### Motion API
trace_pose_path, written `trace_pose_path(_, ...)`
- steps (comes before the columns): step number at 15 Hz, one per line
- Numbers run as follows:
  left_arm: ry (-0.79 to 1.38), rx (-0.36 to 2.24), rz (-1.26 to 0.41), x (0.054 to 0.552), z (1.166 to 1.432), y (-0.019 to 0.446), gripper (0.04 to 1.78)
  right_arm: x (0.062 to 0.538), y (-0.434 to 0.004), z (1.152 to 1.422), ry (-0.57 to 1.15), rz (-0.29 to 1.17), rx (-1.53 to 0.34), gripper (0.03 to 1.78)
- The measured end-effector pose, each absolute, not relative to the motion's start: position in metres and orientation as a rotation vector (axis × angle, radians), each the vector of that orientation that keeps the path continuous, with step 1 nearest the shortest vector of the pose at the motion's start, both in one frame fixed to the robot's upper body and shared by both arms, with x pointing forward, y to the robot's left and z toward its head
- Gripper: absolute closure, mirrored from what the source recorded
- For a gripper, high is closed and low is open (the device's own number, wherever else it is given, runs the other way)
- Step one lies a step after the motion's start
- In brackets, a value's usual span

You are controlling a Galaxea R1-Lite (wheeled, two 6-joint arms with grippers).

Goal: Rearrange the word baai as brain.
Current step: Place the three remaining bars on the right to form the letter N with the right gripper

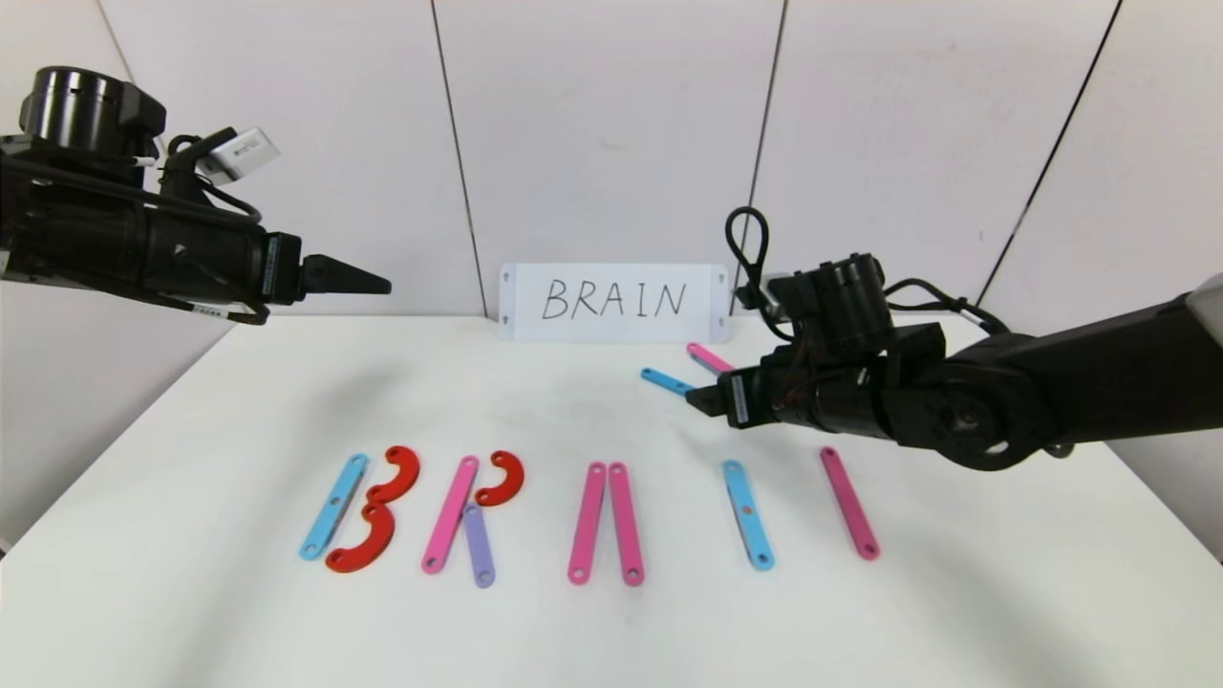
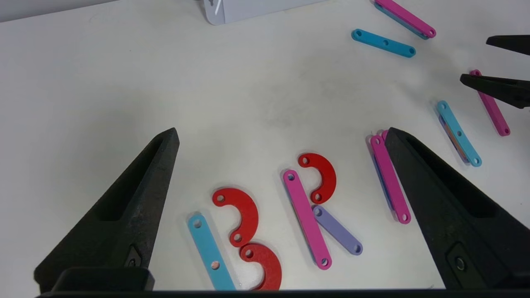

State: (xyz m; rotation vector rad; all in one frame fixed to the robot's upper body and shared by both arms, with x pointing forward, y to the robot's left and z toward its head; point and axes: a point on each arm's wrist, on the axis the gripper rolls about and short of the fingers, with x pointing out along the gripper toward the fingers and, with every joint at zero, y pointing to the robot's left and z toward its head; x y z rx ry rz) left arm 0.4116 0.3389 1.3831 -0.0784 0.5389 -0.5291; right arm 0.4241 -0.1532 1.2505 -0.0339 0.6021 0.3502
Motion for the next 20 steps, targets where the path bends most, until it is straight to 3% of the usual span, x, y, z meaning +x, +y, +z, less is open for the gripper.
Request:
trace_pose_path(6,0.541,-0.079,-0.529,0.413,1.382,0.339,0.08,0.463,-0.133,1.235,0.573,0.512,-0.113,0.08)
trace_pose_path(20,0.548,-0.08,-0.532,0.417,1.379,0.338,0.08,0.51,-0.122,1.184,0.599,0.493,-0.123,0.08)
